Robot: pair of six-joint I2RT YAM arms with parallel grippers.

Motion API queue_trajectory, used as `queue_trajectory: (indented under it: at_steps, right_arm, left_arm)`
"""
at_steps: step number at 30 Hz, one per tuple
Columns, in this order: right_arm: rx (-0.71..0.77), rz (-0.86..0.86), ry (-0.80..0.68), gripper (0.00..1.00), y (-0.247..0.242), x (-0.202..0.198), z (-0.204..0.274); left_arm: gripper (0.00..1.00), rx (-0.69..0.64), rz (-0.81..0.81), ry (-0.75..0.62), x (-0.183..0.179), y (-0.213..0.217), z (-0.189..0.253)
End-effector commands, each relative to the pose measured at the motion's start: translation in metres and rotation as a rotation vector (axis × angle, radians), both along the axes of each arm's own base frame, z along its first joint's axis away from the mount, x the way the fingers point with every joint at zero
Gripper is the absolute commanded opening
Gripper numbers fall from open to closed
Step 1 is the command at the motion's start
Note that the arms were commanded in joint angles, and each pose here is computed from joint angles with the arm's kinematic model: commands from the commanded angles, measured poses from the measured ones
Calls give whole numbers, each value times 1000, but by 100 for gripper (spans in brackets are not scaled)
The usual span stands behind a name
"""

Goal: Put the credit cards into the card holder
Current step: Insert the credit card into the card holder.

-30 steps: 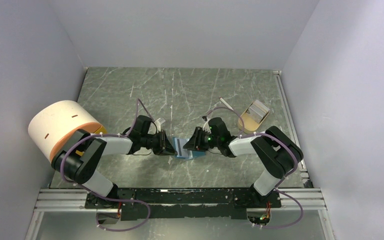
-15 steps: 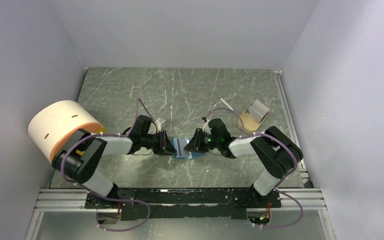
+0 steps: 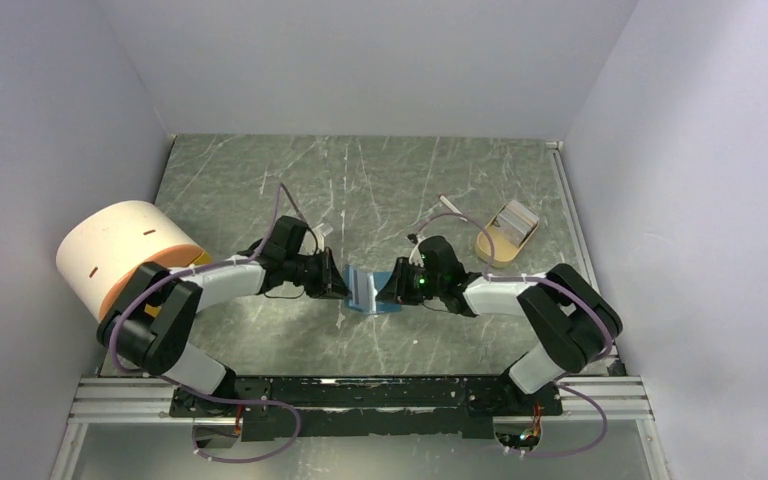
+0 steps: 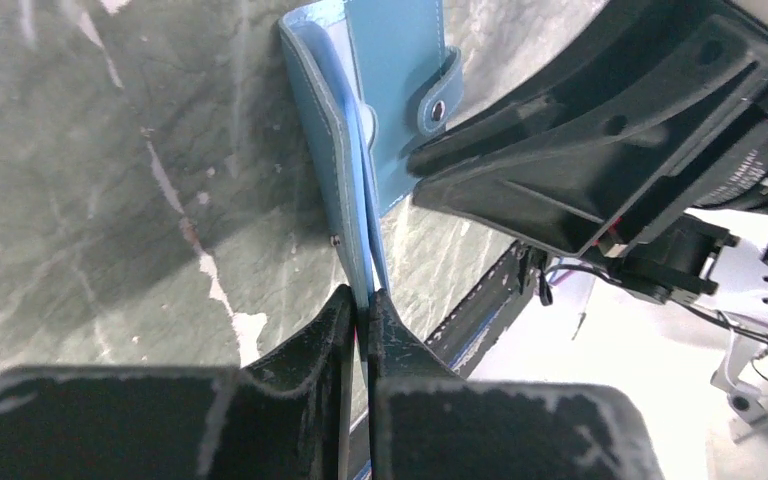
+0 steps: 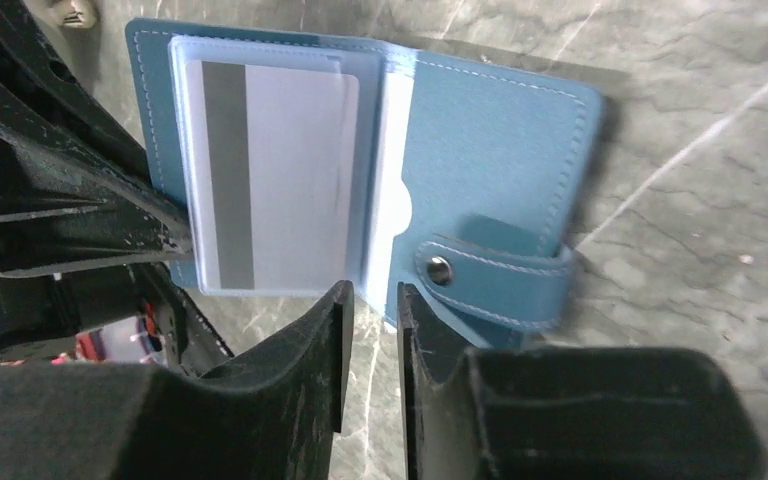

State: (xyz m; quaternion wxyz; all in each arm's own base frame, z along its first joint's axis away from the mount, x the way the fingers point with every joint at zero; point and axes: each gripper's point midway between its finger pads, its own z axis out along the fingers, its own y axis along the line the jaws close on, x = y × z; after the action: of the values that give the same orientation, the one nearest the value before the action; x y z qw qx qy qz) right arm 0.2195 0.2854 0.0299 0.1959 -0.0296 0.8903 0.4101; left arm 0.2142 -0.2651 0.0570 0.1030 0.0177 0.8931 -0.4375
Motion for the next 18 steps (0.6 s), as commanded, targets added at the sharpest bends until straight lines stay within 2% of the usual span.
queue_trajectory:
  at_steps: [1, 4, 8, 10, 16, 18]
  right_arm:
    - [-119, -19, -61, 25, -17, 7, -6]
    - [-112, -16, -48, 24, -14, 6, -12]
    - [-102, -5, -32, 23, -7, 4, -19]
    - [-106, -1, -27, 23, -6, 3, -21]
    - [-135, -4, -35, 23, -10, 3, -22]
    - [-148, -12, -43, 23, -14, 4, -21]
  left_arm:
    - [9, 161, -17, -7, -3, 20, 0]
    - [9, 149, -52, -33, -4, 16, 15]
    - [9, -43, -115, -84, -7, -11, 50]
    - [9, -103, -127, -74, -7, -20, 54]
    - [9, -107, -141, -6, -9, -24, 35]
    - [9, -45, -125, 10, -7, -19, 25]
